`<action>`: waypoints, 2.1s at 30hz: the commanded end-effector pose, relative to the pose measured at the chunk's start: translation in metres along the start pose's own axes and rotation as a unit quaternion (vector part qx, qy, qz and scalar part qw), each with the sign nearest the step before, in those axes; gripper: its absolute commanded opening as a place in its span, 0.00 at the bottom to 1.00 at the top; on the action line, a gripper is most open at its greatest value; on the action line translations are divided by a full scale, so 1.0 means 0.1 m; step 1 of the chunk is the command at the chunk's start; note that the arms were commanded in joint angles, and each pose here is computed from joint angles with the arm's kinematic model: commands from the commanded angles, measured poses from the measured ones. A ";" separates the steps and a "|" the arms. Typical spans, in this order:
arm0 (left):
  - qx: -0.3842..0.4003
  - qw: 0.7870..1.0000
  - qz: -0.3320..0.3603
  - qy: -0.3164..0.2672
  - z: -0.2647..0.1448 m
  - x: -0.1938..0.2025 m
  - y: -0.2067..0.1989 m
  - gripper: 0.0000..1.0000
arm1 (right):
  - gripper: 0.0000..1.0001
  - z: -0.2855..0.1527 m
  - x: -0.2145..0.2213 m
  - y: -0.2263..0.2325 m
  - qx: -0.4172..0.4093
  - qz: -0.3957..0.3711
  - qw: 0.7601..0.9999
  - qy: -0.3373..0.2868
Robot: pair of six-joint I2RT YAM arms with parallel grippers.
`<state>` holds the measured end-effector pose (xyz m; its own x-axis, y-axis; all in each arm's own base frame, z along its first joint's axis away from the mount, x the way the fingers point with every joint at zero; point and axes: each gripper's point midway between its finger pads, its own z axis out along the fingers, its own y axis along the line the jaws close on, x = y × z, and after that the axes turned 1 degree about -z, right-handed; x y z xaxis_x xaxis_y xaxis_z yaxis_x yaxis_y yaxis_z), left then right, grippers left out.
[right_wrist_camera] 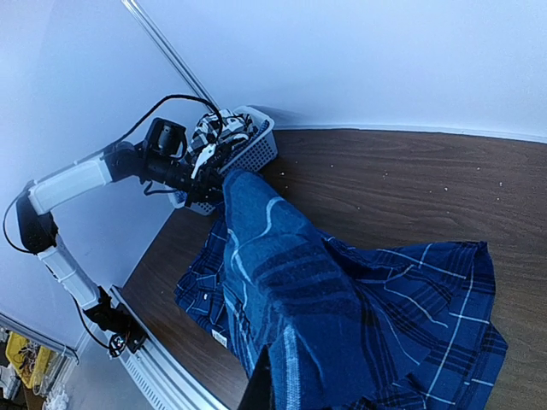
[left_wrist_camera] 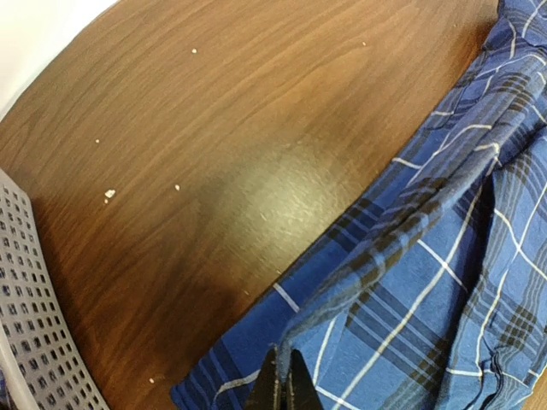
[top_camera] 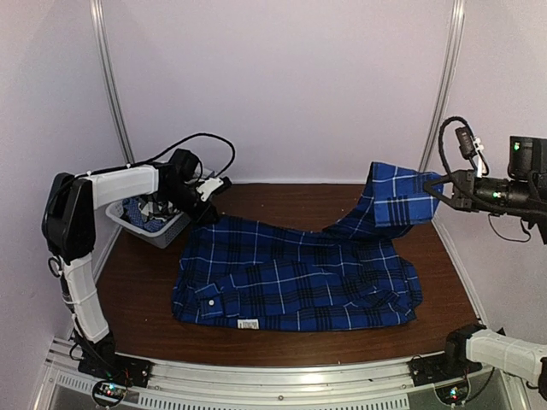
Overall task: Fold and stack the long sleeve shirts
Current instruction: Fold the 1/3-folded shirt at the center of the board.
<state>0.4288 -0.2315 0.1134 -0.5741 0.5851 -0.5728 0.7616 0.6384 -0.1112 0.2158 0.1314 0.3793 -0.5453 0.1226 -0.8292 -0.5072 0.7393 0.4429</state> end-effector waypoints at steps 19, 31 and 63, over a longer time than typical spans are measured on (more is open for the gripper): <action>-0.090 0.985 0.042 0.141 0.06 0.89 -0.54 0.01 | 0.00 -0.19 0.61 -0.08 0.023 0.072 0.996 0.039; -0.100 0.977 0.037 0.187 0.10 1.22 -0.65 0.26 | 0.00 -0.05 0.70 -0.27 0.049 0.071 0.994 0.061; -0.099 0.912 0.293 -0.270 -0.40 -1.00 -2.36 0.68 | 0.00 1.32 0.66 -0.41 -0.149 0.151 0.969 0.123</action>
<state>0.2959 -0.3831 0.1998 -0.0641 0.5955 -0.8008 0.8300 0.4774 0.2886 0.2820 0.1795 0.2318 -0.8558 0.1225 -0.5026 -0.3572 0.5627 0.7455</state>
